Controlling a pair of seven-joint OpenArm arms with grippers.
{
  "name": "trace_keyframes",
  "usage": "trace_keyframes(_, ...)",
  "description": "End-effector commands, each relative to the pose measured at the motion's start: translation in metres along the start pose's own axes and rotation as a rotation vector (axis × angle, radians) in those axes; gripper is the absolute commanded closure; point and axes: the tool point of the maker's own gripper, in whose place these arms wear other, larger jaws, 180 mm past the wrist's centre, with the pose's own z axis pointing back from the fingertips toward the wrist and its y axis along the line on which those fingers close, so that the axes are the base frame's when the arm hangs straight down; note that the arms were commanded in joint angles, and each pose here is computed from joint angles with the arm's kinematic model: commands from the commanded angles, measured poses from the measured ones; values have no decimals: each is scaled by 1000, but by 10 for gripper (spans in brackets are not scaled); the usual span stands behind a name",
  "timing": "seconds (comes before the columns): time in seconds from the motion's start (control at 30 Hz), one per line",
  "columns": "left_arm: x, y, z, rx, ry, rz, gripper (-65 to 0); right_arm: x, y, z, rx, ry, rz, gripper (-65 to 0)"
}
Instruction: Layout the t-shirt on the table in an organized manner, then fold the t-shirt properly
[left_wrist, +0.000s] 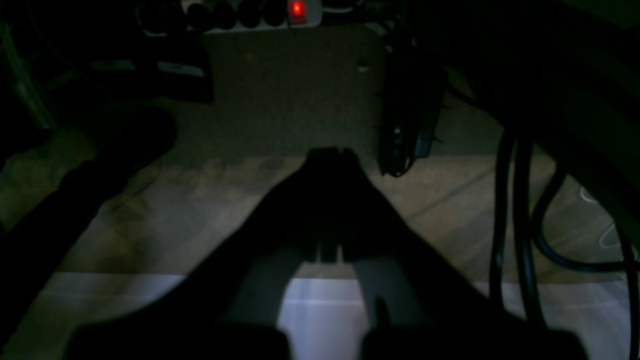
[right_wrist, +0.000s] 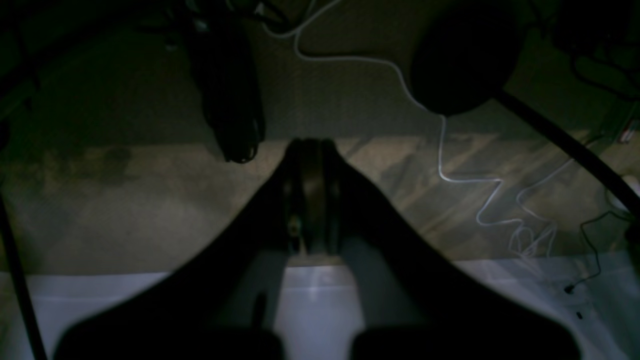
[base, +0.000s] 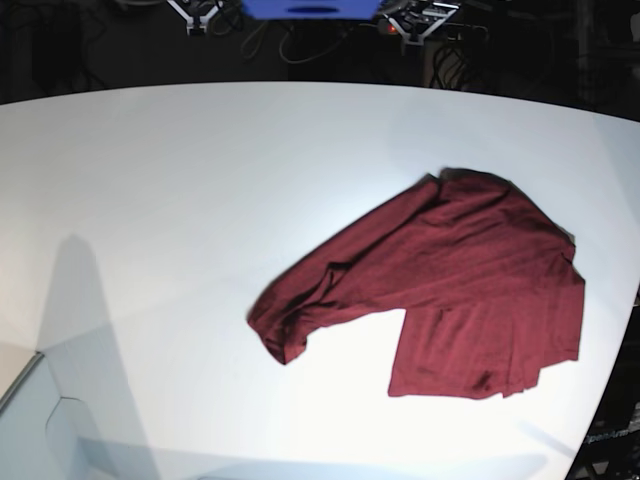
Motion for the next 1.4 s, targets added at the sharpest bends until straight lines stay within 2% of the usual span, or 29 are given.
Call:
trace_keyframes(0.0,-2,-4,0,-3,5,-6,-4,5,-1,0,4,-11,-4,-1)
trace_keyframes(0.27,-2,-4,0,-2,6,-4,-4,13,16,0,30,-22,-3,-1)
trace_keyframes(0.7,-2,-12,0,-15,6,-2,-4,15,20,0,36,-24,16,-1)
trace_keyframes(1.07,-2,-9,0,-12,6,4,-4,23,15,-1,29,-38,25,-2)
trace_keyframes(1.27,-3,1,0,3,4,6,-4,15,6,-1,16,-22,27,-1)
trace_keyframes(1.37,-18,2,1,4,24,6,-4,5,5,0,14,-13,28,-1)
